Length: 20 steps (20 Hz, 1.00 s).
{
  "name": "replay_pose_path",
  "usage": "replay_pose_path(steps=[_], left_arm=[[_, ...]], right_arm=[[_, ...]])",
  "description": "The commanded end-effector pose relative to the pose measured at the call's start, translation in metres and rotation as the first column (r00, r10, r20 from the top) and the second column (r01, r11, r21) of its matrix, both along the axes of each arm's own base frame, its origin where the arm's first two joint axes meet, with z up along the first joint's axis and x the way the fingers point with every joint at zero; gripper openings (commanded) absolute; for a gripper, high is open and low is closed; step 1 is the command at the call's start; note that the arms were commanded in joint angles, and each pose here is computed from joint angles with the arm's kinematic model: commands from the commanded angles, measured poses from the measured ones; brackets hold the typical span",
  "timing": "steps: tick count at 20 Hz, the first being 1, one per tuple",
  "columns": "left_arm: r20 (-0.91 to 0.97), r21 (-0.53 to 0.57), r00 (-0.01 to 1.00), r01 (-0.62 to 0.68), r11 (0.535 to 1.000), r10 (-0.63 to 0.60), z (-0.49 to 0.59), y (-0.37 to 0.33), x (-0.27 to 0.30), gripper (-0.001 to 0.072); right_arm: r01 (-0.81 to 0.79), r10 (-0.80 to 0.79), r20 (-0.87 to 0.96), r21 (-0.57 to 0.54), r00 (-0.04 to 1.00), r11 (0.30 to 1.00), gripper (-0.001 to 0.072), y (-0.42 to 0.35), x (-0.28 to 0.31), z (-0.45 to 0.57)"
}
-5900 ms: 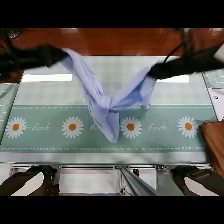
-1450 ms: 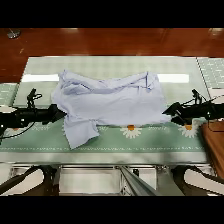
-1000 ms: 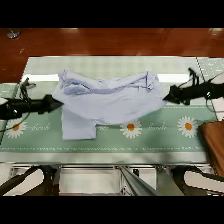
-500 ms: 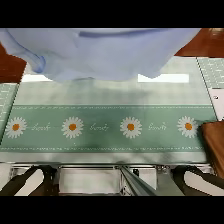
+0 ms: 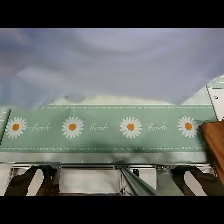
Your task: Fold the shirts.
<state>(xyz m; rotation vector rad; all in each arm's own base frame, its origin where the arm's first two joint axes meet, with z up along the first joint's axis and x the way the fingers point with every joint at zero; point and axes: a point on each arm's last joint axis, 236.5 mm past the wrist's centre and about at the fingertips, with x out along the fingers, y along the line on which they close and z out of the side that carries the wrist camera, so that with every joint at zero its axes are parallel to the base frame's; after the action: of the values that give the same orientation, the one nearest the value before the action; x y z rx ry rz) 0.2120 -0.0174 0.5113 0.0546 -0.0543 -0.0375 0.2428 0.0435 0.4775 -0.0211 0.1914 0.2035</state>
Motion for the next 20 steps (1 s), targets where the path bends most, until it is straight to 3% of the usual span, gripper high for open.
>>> replay_pose_path(steps=[1, 4, 8, 12, 17, 20], left_arm=[[0.047, 0.05, 0.992, -0.121, 0.991, 0.119, 0.005, 0.012, -0.052, 0.0023], [-0.012, 0.033, 0.993, -0.116, 0.993, 0.116, -0.018, 0.015, -0.048, 0.0023], [-0.273, -0.058, 0.957, -0.113, 0.992, 0.093, -0.112, 0.031, 0.018, 0.0023], [-0.502, -0.195, 0.863, -0.045, 0.98, -0.06, -0.22, 0.026, 0.101, 0.0023], [-0.68, -0.305, 0.716, -0.084, 0.949, -0.155, -0.339, 0.031, 0.2, 0.0024], [-0.72, -0.36, 0.672, -0.143, 0.922, -0.177, -0.4, 0.021, 0.252, 0.0024]], right_arm=[[0.039, -0.039, -0.015, -0.016, 0.999, 0.999, 0.0032, 0.0, -0.041, -0.005], [0.027, -0.028, -0.159, -0.011, 0.987, 1.0, 0.0032, 0.001, -0.046, -0.04], [0.022, -0.009, -0.342, 0.032, 0.94, 0.999, 0.0032, -0.005, -0.008, -0.102], [0.047, 0.015, -0.546, 0.1, 0.838, 0.994, 0.0032, -0.019, 0.063, -0.199], [0.096, 0.071, -0.703, 0.196, 0.708, 0.976, 0.0032, -0.031, 0.157, -0.318], [0.114, 0.132, -0.666, 0.312, 0.735, 0.943, 0.0032, -0.028, 0.225, -0.359]])
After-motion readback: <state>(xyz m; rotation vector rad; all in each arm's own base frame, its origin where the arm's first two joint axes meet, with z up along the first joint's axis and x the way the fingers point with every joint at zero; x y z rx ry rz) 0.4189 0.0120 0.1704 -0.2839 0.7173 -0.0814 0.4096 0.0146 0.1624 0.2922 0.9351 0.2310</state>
